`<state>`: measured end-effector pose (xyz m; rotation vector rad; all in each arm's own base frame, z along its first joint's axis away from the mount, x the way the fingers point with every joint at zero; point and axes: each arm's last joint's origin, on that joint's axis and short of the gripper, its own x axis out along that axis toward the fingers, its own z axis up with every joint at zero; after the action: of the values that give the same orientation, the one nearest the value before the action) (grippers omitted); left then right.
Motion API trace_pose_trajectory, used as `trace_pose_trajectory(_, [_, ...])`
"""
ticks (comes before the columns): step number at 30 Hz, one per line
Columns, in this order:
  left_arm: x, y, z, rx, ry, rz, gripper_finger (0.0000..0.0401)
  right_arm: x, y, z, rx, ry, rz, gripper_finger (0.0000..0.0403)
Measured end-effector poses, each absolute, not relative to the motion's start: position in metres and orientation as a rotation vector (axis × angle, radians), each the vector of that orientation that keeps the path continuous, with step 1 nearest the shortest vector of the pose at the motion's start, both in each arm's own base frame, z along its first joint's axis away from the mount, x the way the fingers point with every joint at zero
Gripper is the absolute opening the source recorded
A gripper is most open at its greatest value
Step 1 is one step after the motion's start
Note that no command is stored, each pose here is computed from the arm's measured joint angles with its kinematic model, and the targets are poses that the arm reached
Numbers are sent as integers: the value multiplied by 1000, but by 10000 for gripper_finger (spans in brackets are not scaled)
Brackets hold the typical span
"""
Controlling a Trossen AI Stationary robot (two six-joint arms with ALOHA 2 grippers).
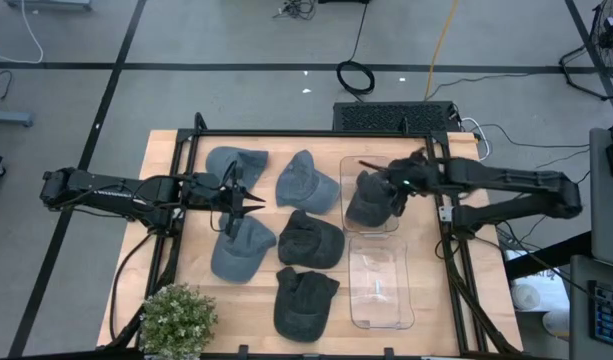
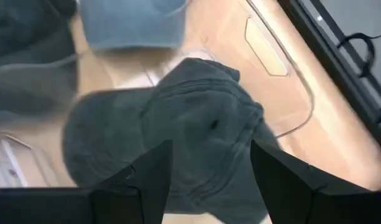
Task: Pick & Place hat
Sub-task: Put the left black cap into the top transparent bin
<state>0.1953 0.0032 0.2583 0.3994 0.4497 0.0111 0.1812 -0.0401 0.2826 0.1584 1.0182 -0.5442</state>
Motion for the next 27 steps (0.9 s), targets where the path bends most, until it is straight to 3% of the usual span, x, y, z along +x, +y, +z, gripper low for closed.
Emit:
trace_pose_trajectory(5, [195, 3, 258, 399, 450, 11, 72, 205, -49, 274, 46, 1206, -458, 203])
trace_pose_trajectory(20, [195, 3, 258, 399, 450, 11, 72, 227, -69, 246, 243, 1314, -424, 198])
trace_pose_trajectory(23, [195, 3, 258, 399, 450, 11, 72, 227, -73, 243, 296, 1318, -466, 167])
trace_pose_trajectory(27, [195, 3, 258, 399, 450, 11, 72, 228, -76, 242, 334, 1316, -448, 84])
